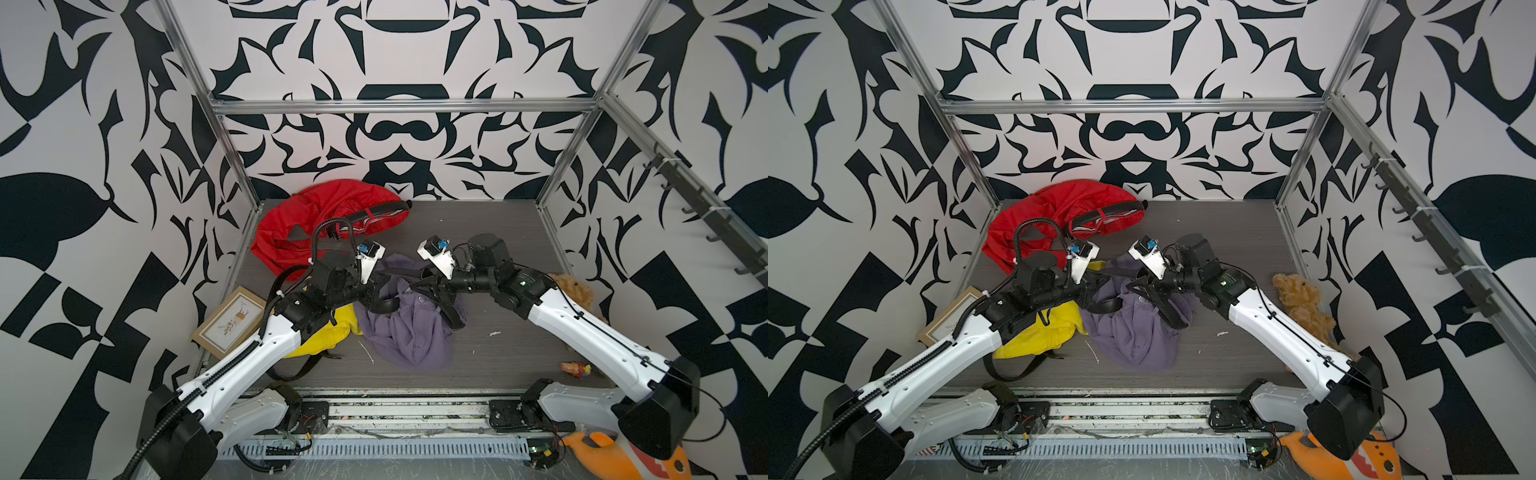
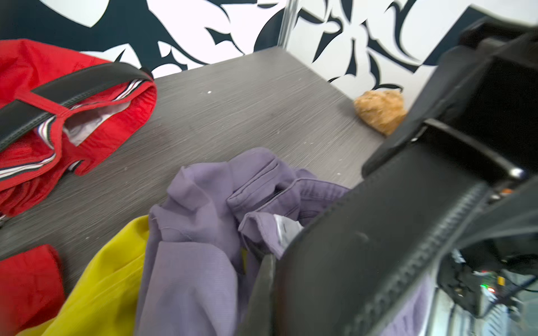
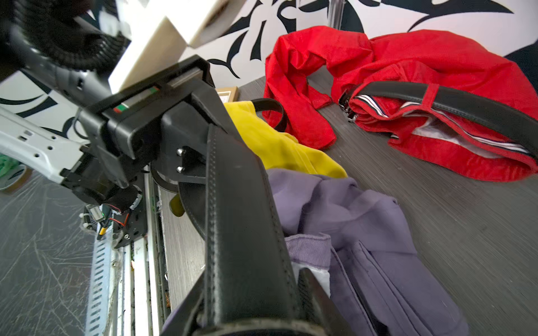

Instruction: Remove the belt from the trousers

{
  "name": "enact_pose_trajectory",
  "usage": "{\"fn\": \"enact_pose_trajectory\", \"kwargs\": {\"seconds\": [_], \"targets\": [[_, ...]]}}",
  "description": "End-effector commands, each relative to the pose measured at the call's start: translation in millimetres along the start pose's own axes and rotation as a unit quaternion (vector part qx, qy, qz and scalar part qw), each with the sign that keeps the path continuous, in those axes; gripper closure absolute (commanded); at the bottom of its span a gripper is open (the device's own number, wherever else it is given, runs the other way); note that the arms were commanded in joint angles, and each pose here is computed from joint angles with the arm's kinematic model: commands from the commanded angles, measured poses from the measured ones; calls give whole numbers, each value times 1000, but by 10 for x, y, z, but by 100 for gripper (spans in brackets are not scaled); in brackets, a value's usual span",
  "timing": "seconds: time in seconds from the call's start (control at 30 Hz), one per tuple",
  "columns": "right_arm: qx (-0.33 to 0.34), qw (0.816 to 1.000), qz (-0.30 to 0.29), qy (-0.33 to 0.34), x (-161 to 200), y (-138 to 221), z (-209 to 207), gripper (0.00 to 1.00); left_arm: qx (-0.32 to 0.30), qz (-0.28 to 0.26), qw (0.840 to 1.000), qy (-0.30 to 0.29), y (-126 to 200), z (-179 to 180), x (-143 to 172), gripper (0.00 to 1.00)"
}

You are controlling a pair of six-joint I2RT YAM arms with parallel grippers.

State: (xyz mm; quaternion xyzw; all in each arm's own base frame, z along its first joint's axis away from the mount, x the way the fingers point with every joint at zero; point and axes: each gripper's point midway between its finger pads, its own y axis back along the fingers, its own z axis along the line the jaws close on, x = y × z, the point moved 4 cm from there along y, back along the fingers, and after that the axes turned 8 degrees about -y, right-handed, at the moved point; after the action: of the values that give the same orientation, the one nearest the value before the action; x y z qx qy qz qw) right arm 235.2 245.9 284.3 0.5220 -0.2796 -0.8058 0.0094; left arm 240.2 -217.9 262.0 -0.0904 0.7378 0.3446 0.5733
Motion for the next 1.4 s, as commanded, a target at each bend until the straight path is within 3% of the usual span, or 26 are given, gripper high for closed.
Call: {"fn": "enact_pose_trajectory", "kwargs": {"seconds": [0.0,0.1,0.13,0.2,0.23,0.27,0.43,0.67,0.77,0.83,0.93,1.1,1.23,1.37], "targets": [[181,975,65,-108,386,612,-559,100,-224,71,964,122,382,836,464,100],[156,981,79,-85,372,489,-497,100,-185,74,976,86,221,609,437,100],[153,982,80,-77,356,454,-489,95,-181,74,977,81,183,548,445,100],[142,985,75,-62,317,408,-442,72,-178,76,978,83,138,469,482,100],[141,986,71,-55,294,399,-415,41,-180,75,977,87,134,450,504,100],[137,987,69,-53,288,396,-391,17,-183,72,976,93,144,445,519,100],[129,988,70,-58,366,464,-289,5,-194,61,974,99,201,456,577,100],[105,988,81,-80,573,412,-125,9,-185,58,977,90,160,447,511,100],[87,981,100,-141,765,265,-146,18,-188,58,976,89,150,460,508,100],[71,970,117,-201,914,141,-155,30,-187,60,976,90,140,459,515,100],[75,947,131,-284,1076,44,-198,37,-187,64,976,88,123,464,524,100],[104,899,125,-406,1268,76,-198,37,-187,70,976,88,99,470,526,100],[105,877,106,-457,1362,132,-152,37,-187,71,976,87,95,467,532,100],[99,867,98,-479,1448,81,-164,35,-188,68,976,86,109,462,522,100]]}}
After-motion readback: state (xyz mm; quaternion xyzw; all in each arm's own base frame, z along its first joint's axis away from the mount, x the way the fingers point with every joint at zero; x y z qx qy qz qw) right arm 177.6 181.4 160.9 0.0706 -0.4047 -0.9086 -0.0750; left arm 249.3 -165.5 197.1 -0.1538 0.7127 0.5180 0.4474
